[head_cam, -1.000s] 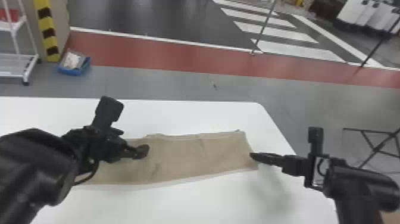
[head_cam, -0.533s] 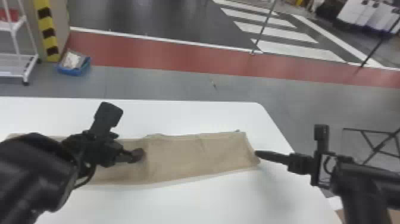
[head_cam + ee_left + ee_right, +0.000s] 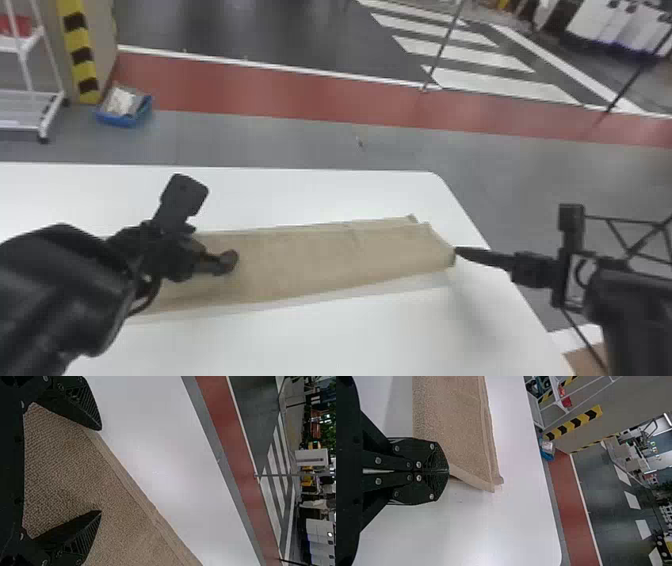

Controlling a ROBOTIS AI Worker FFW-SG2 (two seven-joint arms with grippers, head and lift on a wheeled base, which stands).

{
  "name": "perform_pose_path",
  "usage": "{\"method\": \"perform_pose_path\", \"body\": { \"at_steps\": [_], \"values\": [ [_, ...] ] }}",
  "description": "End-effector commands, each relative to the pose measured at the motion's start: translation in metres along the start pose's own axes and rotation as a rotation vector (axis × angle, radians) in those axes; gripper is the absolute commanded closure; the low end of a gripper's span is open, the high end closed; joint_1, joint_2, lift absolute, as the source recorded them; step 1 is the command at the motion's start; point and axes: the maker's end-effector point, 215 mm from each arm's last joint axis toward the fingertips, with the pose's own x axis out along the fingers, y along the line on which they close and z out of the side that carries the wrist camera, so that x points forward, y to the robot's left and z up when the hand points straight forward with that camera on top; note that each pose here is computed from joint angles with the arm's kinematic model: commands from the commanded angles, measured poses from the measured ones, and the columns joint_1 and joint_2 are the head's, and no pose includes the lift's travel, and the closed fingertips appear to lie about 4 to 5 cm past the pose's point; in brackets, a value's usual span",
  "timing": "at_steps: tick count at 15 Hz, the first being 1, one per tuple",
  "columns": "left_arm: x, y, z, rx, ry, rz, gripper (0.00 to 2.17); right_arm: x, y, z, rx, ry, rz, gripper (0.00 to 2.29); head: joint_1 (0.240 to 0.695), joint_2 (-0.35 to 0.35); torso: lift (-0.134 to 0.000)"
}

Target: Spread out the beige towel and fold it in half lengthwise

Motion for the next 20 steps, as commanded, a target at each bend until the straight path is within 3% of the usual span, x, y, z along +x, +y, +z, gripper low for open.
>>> {"method": "perform_pose_path", "body": {
  "at_steps": [1,2,3,4,5,6,9,11,13,16,19,20],
  "values": [
    [0.000,-0.001,-0.002,0.001,0.005,-0.001,0.16,0.000,-0.012,-0.006,-0.029,0.017,-0.029,1.36,0.695,-0.350,-0.124],
    [0.000,-0.002,-0.002,0.000,0.005,-0.002,0.16,0.002,-0.014,-0.009,-0.027,0.020,-0.033,1.36,0.695,-0.350,-0.124],
    [0.000,-0.002,-0.002,0.000,0.005,-0.002,0.16,0.005,-0.013,-0.012,-0.024,0.027,-0.037,1.22,0.695,-0.350,-0.124],
    [0.000,-0.003,-0.002,0.000,0.005,-0.004,0.16,0.006,-0.014,-0.014,-0.022,0.028,-0.042,0.79,0.695,-0.350,-0.124],
    [0.000,-0.002,-0.003,-0.002,0.004,-0.003,0.16,0.005,-0.015,-0.014,-0.021,0.024,-0.047,0.20,0.695,-0.350,-0.124],
    [-0.001,-0.003,-0.005,-0.012,0.003,-0.002,0.15,0.004,-0.014,-0.011,-0.020,0.014,-0.047,0.06,0.695,-0.350,-0.124],
    [-0.013,0.008,0.017,-0.052,-0.057,0.006,0.14,-0.006,-0.017,-0.001,0.003,-0.027,-0.053,0.06,0.695,-0.350,-0.124],
    [-0.030,0.029,0.038,-0.113,-0.130,0.029,0.14,-0.010,-0.021,0.007,0.014,-0.051,-0.064,0.06,0.695,-0.350,-0.124],
    [-0.055,0.072,0.048,-0.181,-0.184,0.069,0.14,-0.008,-0.022,0.015,0.010,-0.066,-0.065,0.07,0.695,-0.350,-0.124],
    [-0.087,0.139,0.023,-0.284,-0.189,0.148,0.14,0.004,-0.020,0.018,0.027,-0.091,-0.034,0.09,0.695,-0.350,-0.124],
    [-0.132,0.205,-0.046,-0.447,-0.077,0.246,0.15,0.023,-0.005,0.020,-0.023,-0.098,-0.003,0.10,0.695,-0.350,-0.124],
    [-0.146,0.215,-0.063,-0.498,-0.037,0.261,0.15,0.030,0.000,0.024,-0.048,-0.102,0.004,0.10,0.695,-0.303,-0.124]
  ]
}}
